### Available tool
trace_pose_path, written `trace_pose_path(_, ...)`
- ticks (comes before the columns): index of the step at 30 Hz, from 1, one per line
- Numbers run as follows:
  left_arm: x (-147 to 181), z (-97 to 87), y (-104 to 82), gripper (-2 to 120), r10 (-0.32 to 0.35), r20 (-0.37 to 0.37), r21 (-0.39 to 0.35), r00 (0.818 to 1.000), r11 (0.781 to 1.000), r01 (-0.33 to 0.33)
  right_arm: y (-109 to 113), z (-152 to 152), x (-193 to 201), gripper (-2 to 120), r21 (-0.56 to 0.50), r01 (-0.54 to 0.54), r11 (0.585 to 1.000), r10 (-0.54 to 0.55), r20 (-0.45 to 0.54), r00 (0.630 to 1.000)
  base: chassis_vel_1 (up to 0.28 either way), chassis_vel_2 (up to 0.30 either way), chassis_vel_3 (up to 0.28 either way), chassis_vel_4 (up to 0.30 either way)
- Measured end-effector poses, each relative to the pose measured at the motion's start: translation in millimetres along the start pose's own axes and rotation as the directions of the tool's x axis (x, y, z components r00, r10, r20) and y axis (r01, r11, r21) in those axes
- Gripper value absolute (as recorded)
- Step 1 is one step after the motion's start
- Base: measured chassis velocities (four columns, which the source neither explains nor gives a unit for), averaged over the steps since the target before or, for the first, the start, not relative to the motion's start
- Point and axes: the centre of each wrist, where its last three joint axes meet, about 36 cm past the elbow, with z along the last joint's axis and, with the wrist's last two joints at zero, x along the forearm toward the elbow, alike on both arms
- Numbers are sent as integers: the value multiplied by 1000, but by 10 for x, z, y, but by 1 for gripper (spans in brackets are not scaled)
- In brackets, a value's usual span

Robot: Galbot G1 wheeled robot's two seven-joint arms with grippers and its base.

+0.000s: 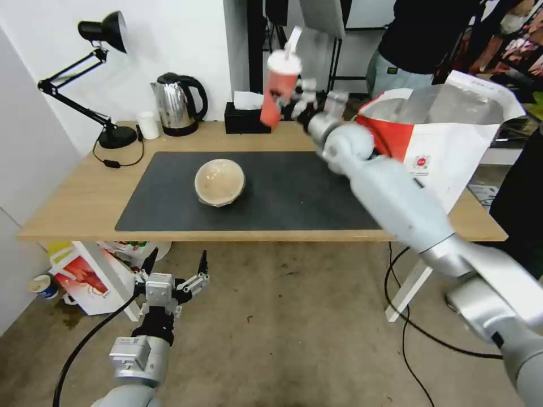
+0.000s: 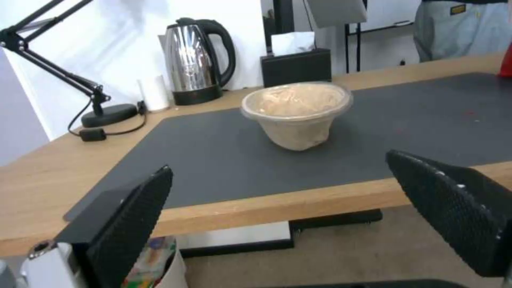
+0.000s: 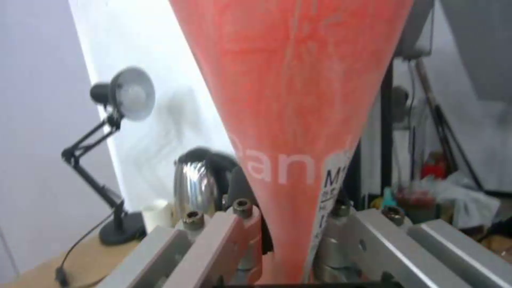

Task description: Pick up the trash from the table and place it into the takeout bag.

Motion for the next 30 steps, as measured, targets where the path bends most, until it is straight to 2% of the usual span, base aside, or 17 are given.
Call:
trace_pose_path(8,0,0,0,100,0,0,0,1000,1000,0,-129,-458,52,7,52,-33,998,30,53,998,0,0,0,0)
trace_pose_path(13,0,0,0,100,0,0,0,1000,1000,0,-294,-674,108,7,92,-94,991,89,62,994,0,0,0,0)
trace_pose_path(17,0,0,0,100,0,0,0,1000,1000,0,-511,-882,308,7,126,-163,979,154,74,985,0,0,0,0)
trace_pose_path(24,0,0,0,100,0,0,0,1000,1000,0,-696,-1011,674,7,187,-222,957,214,63,975,0,0,0,0)
trace_pose_path(30,0,0,0,100,0,0,0,1000,1000,0,-908,-966,1072,7,226,-275,935,273,37,961,0,0,0,0)
